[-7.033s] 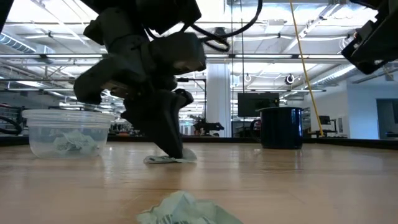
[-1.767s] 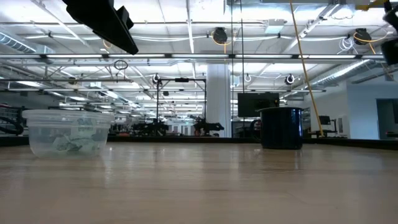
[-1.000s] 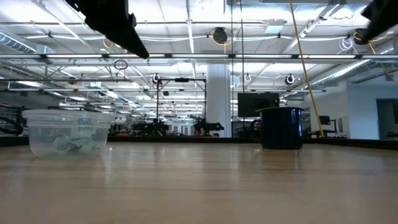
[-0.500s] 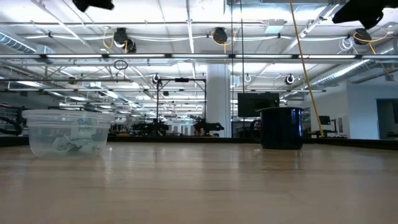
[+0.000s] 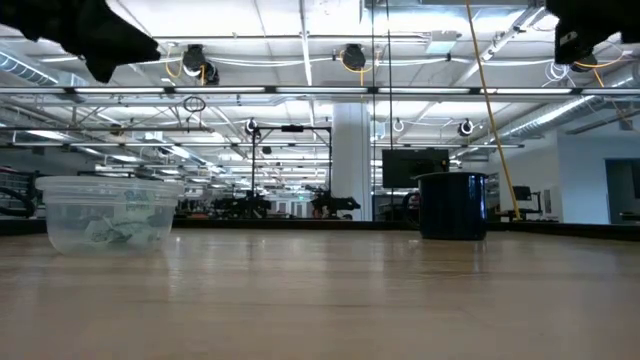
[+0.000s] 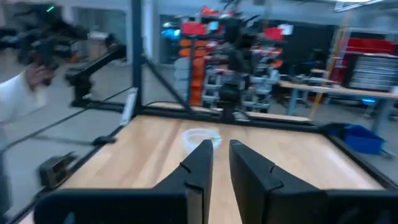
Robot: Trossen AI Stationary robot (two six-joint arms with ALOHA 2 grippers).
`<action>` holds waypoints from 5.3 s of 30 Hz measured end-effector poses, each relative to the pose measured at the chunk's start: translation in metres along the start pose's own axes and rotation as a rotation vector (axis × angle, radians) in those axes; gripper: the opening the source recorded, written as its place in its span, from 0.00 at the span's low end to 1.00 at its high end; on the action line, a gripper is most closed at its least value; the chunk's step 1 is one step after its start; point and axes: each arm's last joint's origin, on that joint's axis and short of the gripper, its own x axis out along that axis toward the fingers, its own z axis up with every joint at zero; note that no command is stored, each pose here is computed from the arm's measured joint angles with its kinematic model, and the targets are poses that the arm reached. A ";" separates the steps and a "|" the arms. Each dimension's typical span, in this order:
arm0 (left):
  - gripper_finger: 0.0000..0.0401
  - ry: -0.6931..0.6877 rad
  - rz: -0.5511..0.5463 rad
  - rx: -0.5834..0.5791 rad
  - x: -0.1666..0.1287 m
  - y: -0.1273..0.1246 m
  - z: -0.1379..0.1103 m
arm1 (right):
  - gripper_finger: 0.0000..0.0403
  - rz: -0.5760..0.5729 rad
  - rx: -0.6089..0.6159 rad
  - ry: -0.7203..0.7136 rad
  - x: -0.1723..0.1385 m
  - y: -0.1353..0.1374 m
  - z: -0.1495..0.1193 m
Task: Pick and place Stevia / Truvia into bins
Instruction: Return to Home Position
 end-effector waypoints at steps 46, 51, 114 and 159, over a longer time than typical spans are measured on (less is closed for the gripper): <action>0.25 -0.202 0.065 0.050 -0.011 0.028 -0.009 | 0.11 -0.017 0.029 0.024 0.001 -0.030 -0.053; 0.25 -0.202 0.062 0.038 -0.011 0.028 -0.009 | 0.11 -0.019 0.098 -0.013 0.002 -0.030 -0.053; 0.25 0.006 -0.160 -0.096 0.031 0.025 -0.096 | 0.11 -0.032 0.070 -0.058 0.002 -0.031 -0.049; 0.25 0.004 -0.160 -0.095 0.031 0.025 -0.096 | 0.11 -0.032 0.070 -0.058 0.002 -0.031 -0.050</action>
